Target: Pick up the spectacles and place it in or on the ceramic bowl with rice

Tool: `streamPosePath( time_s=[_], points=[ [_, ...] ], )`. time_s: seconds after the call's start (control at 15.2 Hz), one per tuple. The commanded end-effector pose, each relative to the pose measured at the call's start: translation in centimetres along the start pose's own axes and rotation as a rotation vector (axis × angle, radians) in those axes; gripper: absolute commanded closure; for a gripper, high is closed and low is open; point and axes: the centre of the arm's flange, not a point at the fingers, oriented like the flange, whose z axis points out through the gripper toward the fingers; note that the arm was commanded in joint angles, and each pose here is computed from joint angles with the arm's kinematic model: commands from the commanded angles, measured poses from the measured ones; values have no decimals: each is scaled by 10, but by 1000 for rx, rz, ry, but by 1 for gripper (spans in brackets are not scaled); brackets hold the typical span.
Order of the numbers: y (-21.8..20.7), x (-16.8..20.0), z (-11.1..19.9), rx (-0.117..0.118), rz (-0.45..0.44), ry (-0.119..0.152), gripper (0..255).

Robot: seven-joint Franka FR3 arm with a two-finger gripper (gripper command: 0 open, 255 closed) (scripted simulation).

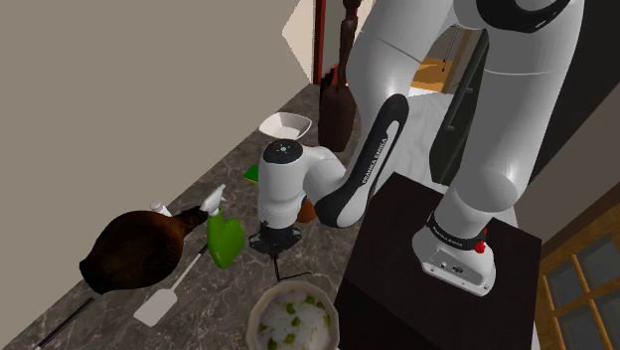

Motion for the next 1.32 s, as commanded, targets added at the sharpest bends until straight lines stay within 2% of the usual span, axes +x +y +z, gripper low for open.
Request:
streamPosePath(
  time_s=[0.0, 0.26, 1.25],
  points=[
    [0, 0, 0, 0, 0, 0, 255],
    [0, 0, 0, 0, 0, 0, 255],
    [-9, 1, -79, 0, 0, 0, 255]
  ],
)
